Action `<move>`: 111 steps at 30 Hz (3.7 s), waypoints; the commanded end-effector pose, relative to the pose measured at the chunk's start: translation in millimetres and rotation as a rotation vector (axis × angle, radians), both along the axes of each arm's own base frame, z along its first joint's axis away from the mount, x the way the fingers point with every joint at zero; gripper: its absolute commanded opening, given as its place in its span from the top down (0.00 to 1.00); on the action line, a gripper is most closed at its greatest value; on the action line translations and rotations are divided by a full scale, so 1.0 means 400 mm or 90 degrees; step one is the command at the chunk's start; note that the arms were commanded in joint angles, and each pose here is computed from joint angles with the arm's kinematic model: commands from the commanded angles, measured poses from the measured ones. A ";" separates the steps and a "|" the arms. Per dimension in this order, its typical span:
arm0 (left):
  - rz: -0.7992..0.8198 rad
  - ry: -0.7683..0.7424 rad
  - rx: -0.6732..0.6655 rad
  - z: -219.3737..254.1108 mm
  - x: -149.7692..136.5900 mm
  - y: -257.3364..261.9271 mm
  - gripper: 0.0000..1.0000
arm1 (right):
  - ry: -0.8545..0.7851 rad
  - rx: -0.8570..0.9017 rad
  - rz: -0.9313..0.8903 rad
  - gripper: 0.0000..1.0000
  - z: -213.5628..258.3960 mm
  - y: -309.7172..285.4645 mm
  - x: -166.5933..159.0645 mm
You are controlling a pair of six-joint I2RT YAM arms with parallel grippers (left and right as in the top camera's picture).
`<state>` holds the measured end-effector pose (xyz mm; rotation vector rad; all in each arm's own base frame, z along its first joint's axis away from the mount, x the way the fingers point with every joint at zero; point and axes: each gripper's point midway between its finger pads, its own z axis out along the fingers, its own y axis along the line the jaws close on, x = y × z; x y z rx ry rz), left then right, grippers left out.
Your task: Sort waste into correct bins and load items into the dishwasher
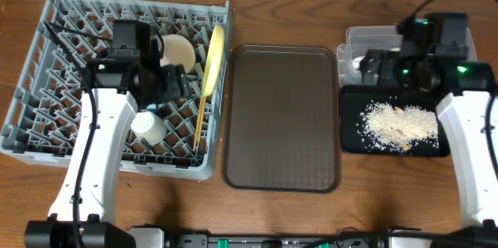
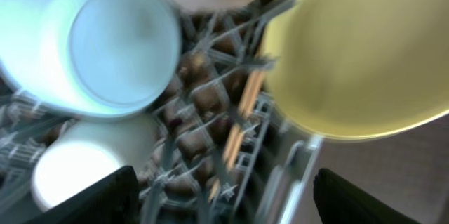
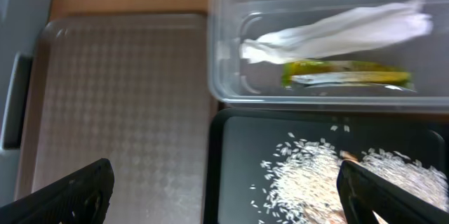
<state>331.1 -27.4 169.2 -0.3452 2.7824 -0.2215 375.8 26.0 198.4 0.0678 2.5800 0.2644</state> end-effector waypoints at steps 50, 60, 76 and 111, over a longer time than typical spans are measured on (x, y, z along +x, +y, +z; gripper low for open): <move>-0.064 -0.457 0.061 0.181 -0.415 0.022 0.16 | -0.179 -0.089 -0.012 0.01 0.009 -0.041 -0.425; -0.064 -0.457 0.061 0.181 -0.415 0.022 0.16 | -0.524 -0.066 0.004 0.01 0.064 -0.004 -0.398; -0.064 -0.457 0.061 0.181 -0.415 0.022 0.16 | -0.696 -0.073 -0.012 0.01 -0.016 -0.006 -0.327; -0.064 -0.457 0.061 0.181 -0.415 0.022 0.16 | -0.605 -0.081 -0.004 0.01 -0.104 -0.007 -0.326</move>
